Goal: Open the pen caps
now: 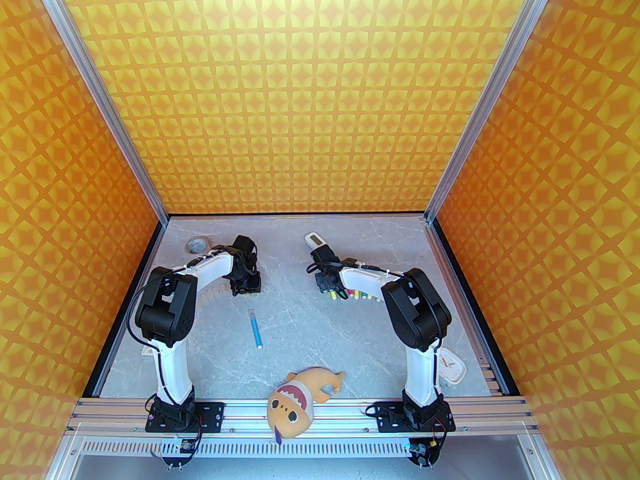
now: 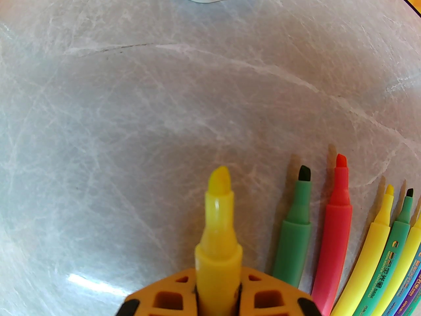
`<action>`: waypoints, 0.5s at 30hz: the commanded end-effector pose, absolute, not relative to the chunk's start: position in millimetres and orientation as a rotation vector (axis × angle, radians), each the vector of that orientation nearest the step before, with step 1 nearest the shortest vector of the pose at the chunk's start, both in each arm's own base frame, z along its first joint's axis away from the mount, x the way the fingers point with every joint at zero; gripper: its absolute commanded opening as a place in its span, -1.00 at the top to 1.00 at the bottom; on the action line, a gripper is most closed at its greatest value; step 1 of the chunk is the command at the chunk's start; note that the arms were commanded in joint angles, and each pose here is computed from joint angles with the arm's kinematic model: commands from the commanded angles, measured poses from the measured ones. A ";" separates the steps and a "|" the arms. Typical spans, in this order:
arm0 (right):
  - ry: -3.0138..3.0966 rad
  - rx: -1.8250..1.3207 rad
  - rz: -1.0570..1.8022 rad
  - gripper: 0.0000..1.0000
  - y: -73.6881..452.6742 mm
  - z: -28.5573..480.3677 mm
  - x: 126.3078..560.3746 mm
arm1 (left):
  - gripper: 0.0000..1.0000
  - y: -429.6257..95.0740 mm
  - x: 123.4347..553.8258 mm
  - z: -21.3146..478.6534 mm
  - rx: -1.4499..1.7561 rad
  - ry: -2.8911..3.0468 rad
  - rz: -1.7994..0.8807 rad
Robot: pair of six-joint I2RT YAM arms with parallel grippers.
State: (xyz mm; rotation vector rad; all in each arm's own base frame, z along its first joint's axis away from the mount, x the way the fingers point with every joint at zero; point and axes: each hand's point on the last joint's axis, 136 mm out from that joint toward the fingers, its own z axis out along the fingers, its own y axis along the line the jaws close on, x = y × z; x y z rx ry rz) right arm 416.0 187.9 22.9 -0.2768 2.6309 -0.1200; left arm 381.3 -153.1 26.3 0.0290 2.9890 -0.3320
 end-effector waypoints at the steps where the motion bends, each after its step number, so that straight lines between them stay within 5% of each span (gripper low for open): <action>1: 2.644 -0.249 -0.169 0.73 179.8 18.2 418.8 | 0.63 -154.2 383.8 24.4 0.064 2.998 -0.297; 15: 2.651 -0.254 -0.155 0.54 180.2 18.3 416.5 | 0.44 -156.5 382.0 27.2 0.088 2.999 -0.289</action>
